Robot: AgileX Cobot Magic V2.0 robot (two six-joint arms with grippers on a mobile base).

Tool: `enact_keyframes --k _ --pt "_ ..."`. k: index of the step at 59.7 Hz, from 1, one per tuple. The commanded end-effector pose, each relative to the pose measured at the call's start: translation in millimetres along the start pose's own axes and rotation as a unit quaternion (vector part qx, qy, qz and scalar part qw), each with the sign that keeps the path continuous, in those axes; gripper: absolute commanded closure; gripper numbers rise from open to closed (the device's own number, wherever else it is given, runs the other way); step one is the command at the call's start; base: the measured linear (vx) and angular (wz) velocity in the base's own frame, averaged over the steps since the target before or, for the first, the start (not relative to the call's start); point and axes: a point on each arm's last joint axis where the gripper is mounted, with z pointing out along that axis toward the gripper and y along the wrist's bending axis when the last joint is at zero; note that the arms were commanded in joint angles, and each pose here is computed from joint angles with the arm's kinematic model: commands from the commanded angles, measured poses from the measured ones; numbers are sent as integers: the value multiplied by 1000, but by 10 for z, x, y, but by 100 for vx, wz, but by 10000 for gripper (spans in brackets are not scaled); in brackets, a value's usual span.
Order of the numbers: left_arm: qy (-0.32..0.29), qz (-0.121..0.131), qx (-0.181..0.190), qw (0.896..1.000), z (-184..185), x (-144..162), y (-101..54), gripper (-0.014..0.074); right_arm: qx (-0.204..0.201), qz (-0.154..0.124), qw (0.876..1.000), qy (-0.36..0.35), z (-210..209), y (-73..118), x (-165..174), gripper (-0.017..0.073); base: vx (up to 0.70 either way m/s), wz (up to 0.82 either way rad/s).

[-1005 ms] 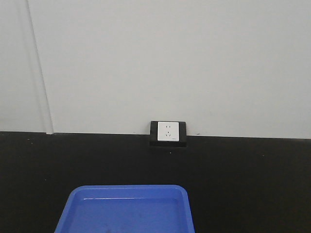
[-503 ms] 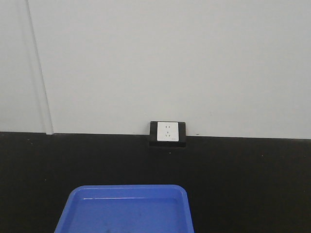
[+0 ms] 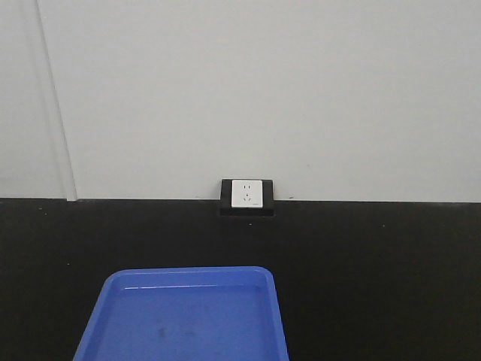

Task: Move beaker to silver tray on left bench
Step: 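Drive the base to the bench with the silver tray, holding the beaker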

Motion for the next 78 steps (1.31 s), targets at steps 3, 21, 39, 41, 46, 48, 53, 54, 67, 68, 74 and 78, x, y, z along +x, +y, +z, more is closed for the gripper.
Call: enact_keyframes --k 3,21,39,41,46,48,53,54,67,68,74,78 --pt "-35 1 2 999 17 -15 -9 592 -8 -19 999 -26 1 9 -123 570 -21 1" --pt "-35 1 2 999 17 -15 -9 592 -8 -19 999 -26 1 9 -123 570 -23 5" --pt "-35 1 2 999 17 -15 -9 592 -8 -19 999 -26 1 9 -123 570 -28 21" --pt "-35 1 2 999 17 -15 -9 592 -8 -19 999 -26 1 9 -123 570 -30 30" --pt "-35 1 2 999 17 -15 -9 592 -8 -19 999 -26 1 9 -123 570 -30 30" --pt "-35 1 2 999 17 -15 -9 592 -8 -19 999 -26 1 9 -123 570 -30 31" --pt "-35 1 2 999 17 -15 -9 592 -8 -19 999 -26 1 9 -123 570 -31 31" --pt "-35 1 2 999 17 -15 -9 592 -8 -19 999 -26 1 9 -123 570 -31 31" --pt "-35 1 2 999 17 -15 -9 592 -8 -19 999 -26 1 9 -123 570 -31 31" --pt "-35 1 2 999 17 -15 -9 592 -8 -19 999 -26 1 9 -123 570 -32 31" --pt "-35 1 2 999 17 -15 -9 592 -8 -19 999 -26 1 9 -123 570 -32 32" --pt "-35 1 2 999 17 -15 -9 592 -8 -19 999 -26 1 9 -123 570 -32 33"
